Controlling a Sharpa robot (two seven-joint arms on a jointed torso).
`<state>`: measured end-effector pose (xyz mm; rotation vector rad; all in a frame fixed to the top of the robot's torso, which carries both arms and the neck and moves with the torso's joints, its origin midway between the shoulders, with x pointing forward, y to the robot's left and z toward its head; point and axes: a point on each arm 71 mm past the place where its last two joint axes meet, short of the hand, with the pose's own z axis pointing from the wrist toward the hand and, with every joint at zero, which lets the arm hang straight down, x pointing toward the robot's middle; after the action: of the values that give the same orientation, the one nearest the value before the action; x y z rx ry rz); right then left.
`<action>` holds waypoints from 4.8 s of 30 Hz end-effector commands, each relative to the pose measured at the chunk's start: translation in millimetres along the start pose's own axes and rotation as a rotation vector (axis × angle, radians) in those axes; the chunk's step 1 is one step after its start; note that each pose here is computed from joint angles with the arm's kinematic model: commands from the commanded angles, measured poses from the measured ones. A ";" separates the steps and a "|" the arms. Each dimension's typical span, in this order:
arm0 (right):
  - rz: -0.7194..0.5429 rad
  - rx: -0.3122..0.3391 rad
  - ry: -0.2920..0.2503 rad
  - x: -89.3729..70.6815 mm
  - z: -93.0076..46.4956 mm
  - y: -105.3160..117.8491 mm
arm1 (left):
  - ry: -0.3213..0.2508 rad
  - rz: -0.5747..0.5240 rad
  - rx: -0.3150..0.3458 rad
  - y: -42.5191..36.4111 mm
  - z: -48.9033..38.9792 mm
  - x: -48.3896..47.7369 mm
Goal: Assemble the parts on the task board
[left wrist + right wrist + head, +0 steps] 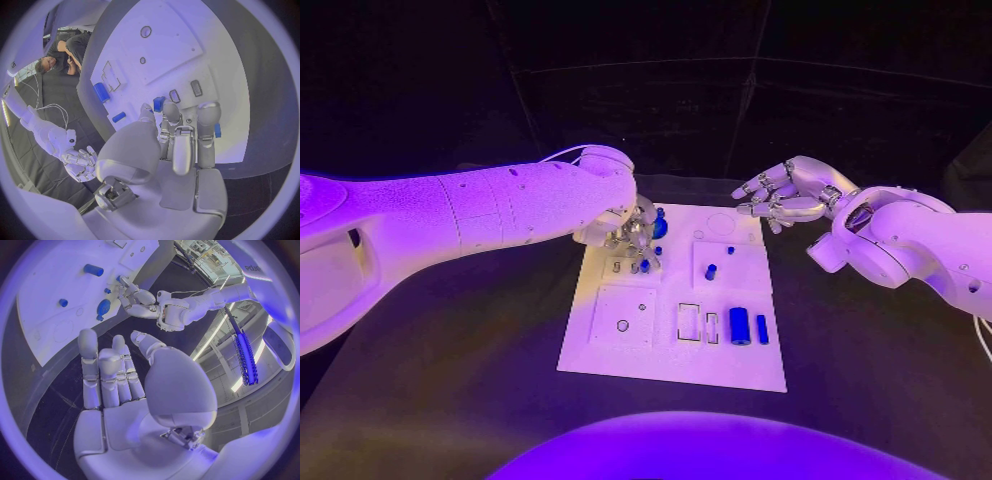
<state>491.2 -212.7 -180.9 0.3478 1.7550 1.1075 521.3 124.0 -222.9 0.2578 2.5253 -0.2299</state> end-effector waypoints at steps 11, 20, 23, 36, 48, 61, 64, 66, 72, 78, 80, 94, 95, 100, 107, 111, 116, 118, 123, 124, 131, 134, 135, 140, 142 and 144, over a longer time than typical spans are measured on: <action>0.000 0.002 0.013 0.6 2.3 0.7 | -0.048 -0.051 0.047 2.4 -2.3 -1.8; -0.003 0.002 0.009 -0.9 4.9 -1.3 | -0.137 -0.214 0.092 9.3 -9.0 1.5; -0.004 0.003 0.006 -1.8 4.9 -2.1 | -0.170 -0.264 0.090 13.9 -12.5 4.3; -0.008 0.010 -0.005 -5.2 4.7 -5.3 | -0.294 -0.371 0.060 32.8 -22.4 21.0; -0.012 0.013 -0.012 -7.3 5.3 -7.2 | -0.315 -0.346 0.032 40.9 -17.5 42.6; -0.015 0.010 -0.014 -7.2 6.2 -7.0 | -0.291 -0.312 0.021 37.5 -8.3 52.0; -0.016 0.009 -0.013 -7.2 6.2 -6.9 | -0.289 -0.310 0.018 36.8 -5.9 53.6; -0.016 0.009 -0.013 -7.1 6.3 -6.9 | -0.289 -0.310 0.016 36.7 -4.9 54.0; -0.016 0.006 -0.010 -6.5 6.6 -6.5 | -0.288 -0.309 0.011 37.6 -3.2 54.4; -0.016 0.007 -0.009 -6.6 6.6 -6.7 | -0.274 -0.301 0.009 37.5 -2.4 55.3; -0.016 0.007 -0.008 -6.5 6.7 -6.7 | -0.266 -0.297 0.010 37.0 -2.2 55.8; -0.015 0.008 -0.003 -6.0 6.6 -6.6 | -0.222 -0.271 0.022 32.5 -3.6 60.9; -0.015 0.008 -0.003 -5.9 6.7 -6.6 | -0.221 -0.271 0.022 32.5 -3.7 61.0; -0.015 0.008 -0.002 -5.8 6.7 -6.5 | -0.224 -0.272 0.022 32.6 -3.7 60.8; -0.015 0.005 -0.002 -5.4 7.2 -6.0 | -0.229 -0.275 0.018 33.3 -2.7 59.4; -0.015 0.002 -0.001 -4.7 8.0 -5.4 | -0.230 -0.273 0.017 32.1 -1.5 58.2; -0.015 0.002 0.000 -4.2 8.5 -5.1 | -0.219 -0.265 0.017 30.0 0.4 57.2; -0.015 0.002 0.001 -4.2 8.5 -5.0 | -0.216 -0.262 0.016 29.7 1.0 56.9; -0.014 0.001 0.003 -3.6 8.8 -4.7 | -0.206 -0.255 0.014 28.9 2.4 56.2; -0.014 0.001 0.003 -3.5 8.9 -4.6 | -0.205 -0.254 0.014 28.7 2.6 56.1; -0.014 0.000 0.004 -3.3 9.0 -4.4 | -0.204 -0.252 0.013 28.4 3.5 55.4; -0.014 0.000 0.004 -3.3 9.0 -4.4 | -0.205 -0.253 0.012 28.5 3.7 55.0; -0.014 0.000 0.004 -3.3 9.0 -4.4 | -0.205 -0.253 0.012 28.4 3.8 54.9; -0.014 0.000 0.003 -3.4 9.0 -4.4 | -0.213 -0.256 0.012 28.3 4.0 54.1; -0.014 -0.001 0.002 -3.4 9.0 -4.4 | -0.216 -0.259 0.011 28.6 4.1 53.7; -0.014 -0.001 0.001 -3.5 9.0 -4.4 | -0.219 -0.261 0.009 29.1 4.2 53.3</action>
<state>501.6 -213.9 -185.0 0.3441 1.7613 1.0868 487.9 159.2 -258.8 -0.0970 2.3252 -0.3546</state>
